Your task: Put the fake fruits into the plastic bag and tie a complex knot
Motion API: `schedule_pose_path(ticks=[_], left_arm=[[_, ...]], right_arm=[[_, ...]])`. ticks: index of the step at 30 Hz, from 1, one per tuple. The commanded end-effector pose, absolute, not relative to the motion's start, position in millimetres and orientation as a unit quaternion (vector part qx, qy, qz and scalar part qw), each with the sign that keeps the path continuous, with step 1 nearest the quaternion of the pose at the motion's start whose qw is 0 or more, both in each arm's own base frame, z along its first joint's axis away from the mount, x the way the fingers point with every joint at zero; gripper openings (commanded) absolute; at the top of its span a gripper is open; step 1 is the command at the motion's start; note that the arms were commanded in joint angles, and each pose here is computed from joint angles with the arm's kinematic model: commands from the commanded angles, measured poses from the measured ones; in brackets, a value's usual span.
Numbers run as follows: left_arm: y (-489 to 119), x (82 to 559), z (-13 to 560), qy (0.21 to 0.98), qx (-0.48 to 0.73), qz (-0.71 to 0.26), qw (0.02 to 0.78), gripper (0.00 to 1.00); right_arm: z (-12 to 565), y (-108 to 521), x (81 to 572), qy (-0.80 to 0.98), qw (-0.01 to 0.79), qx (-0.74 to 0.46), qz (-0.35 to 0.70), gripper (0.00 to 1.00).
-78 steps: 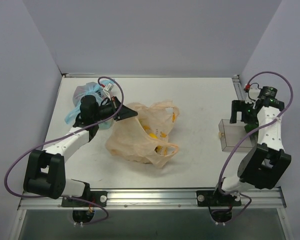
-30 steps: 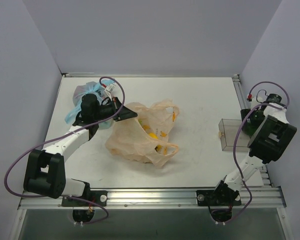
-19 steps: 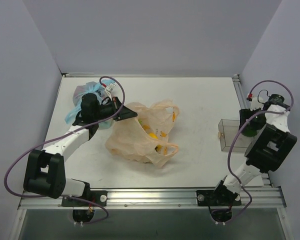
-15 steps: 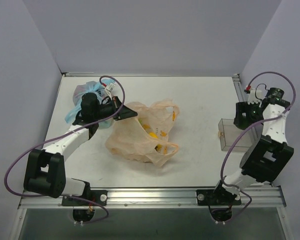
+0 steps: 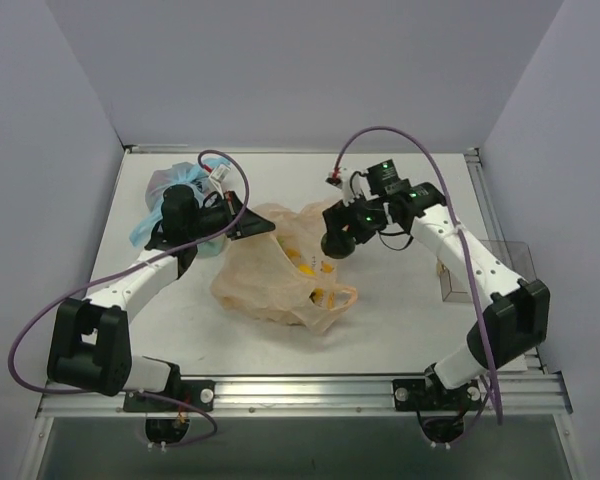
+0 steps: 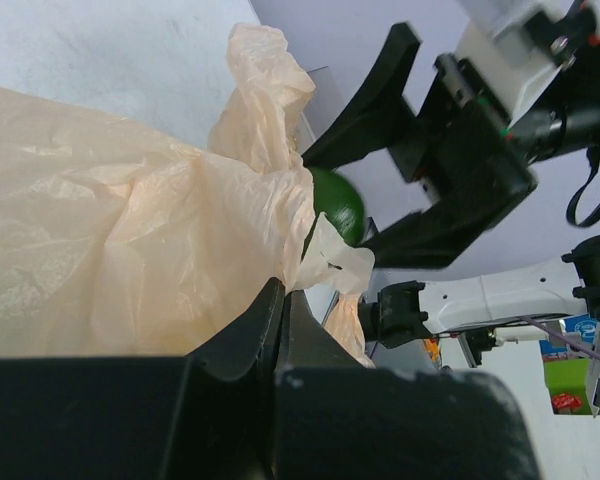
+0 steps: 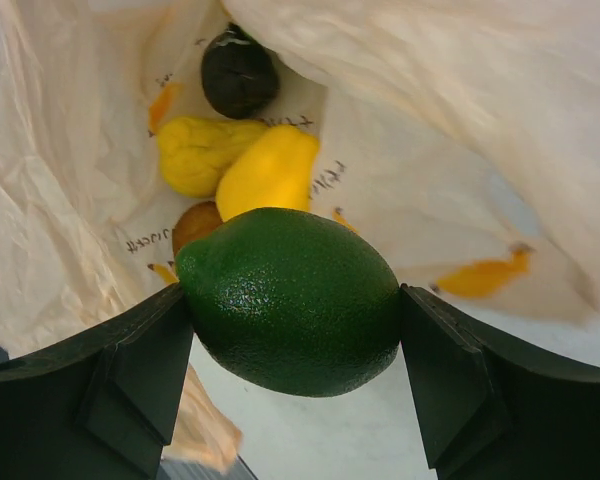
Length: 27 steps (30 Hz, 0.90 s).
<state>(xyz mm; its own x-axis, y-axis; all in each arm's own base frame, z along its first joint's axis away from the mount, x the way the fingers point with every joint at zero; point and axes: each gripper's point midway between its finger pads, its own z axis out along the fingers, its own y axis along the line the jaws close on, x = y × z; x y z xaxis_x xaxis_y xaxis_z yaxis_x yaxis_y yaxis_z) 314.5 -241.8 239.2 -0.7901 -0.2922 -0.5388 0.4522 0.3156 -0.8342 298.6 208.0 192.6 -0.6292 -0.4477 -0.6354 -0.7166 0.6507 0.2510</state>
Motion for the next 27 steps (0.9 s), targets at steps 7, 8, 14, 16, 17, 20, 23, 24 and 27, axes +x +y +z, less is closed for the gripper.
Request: schedule_pose_path(ticks=[7,8,14,16,17,20,23,24,27], left_arm=[[-240.7,314.9,271.1,0.715,0.07,-0.596,0.358,0.0],[-240.5,315.5,271.0,0.714,0.07,-0.597,0.359,0.0],[-237.9,316.2,270.6,0.713,0.068,-0.598,0.359,0.0],[-238.3,316.5,268.9,0.714,0.069,-0.599,0.357,0.0],[-238.4,316.5,268.4,0.714,0.069,-0.599,0.356,0.0],[-239.0,317.9,267.0,0.714,0.069,-0.6,0.355,0.0],[-239.2,317.9,266.7,0.713,0.07,-0.601,0.355,0.0],[-239.3,317.7,266.9,0.713,0.071,-0.601,0.355,0.0],[-239.6,317.9,268.3,0.712,0.073,-0.602,0.355,0.0]], right_arm=[[160.2,305.7,301.7,0.863,0.272,-0.369,0.212,0.83],[162.9,313.9,299.5,0.859,0.275,-0.375,0.214,0.88],[200.4,294.7,289.1,0.84,0.31,-0.379,0.234,1.0],[211.5,282.5,280.9,0.836,0.307,-0.385,0.245,1.0],[220.3,267.5,281.3,0.836,0.313,-0.379,0.242,1.0],[241.2,246.5,280.0,0.83,0.333,-0.364,0.262,1.0],[245.2,213.3,302.0,0.843,0.355,-0.323,0.243,0.97],[243.2,196.8,314.4,0.852,0.36,-0.301,0.232,0.96],[238.7,179.8,336.0,0.86,0.369,-0.28,0.213,0.92]])
